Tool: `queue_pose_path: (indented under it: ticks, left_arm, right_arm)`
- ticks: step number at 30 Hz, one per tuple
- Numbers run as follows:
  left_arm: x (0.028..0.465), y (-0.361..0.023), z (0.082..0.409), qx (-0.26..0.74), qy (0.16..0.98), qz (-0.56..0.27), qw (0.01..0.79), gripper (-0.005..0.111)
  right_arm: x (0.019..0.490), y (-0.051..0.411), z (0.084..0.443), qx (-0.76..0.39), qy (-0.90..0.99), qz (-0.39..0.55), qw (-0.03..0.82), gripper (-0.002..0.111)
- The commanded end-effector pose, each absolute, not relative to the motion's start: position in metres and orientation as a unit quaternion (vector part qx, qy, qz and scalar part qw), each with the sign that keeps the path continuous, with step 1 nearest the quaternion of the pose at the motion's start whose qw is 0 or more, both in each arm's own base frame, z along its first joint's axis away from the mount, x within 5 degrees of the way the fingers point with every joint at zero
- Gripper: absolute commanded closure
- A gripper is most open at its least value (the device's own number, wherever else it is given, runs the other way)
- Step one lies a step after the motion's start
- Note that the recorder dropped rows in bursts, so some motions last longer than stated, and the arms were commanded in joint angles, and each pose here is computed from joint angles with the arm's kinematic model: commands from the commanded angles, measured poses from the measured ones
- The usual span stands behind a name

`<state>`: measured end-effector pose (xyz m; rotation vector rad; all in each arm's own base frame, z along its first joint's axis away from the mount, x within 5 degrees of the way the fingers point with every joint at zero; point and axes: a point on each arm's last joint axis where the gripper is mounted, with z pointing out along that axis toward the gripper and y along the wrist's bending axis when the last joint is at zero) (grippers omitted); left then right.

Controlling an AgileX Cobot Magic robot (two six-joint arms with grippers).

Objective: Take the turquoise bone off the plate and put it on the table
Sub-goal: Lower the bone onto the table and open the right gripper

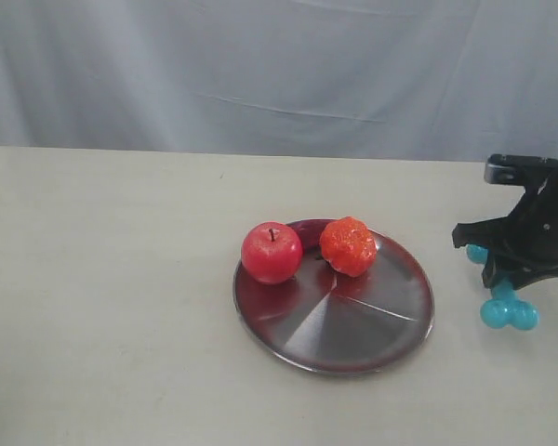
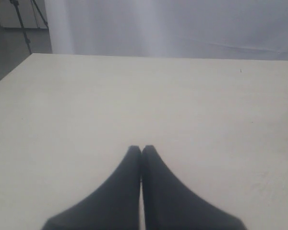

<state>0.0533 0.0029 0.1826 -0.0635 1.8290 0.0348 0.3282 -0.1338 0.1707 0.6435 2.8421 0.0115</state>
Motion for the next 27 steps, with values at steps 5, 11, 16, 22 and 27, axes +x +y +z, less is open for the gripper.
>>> queue_pose_path:
  ticks: [5,11,16,22,27]
  left_arm:
    - [0.053,0.002,0.182,-0.026,0.791,0.011,0.611,0.107]
    - [0.053,0.002,0.182,-0.026,0.791,0.011,0.611,0.107]
    - [0.053,0.002,0.182,-0.026,0.791,0.011,0.611,0.107]
    - [0.053,0.002,0.182,-0.026,0.791,0.011,0.611,0.107]
    - [0.053,0.002,0.182,-0.026,0.791,0.011,0.611,0.107]
  right_arm:
    - [0.337,-0.136,0.134,0.203,0.974,0.007,0.095,0.109]
    - [0.339,-0.134,0.133,0.210,0.972,0.016,0.101,0.109]
    - [0.338,-0.133,0.133,0.213,0.972,0.020,0.096,0.074]
    - [0.331,-0.130,0.163,0.221,0.969,0.021,0.108,0.063]
    - [0.317,-0.123,0.228,0.208,0.960,0.004,0.186,0.098]
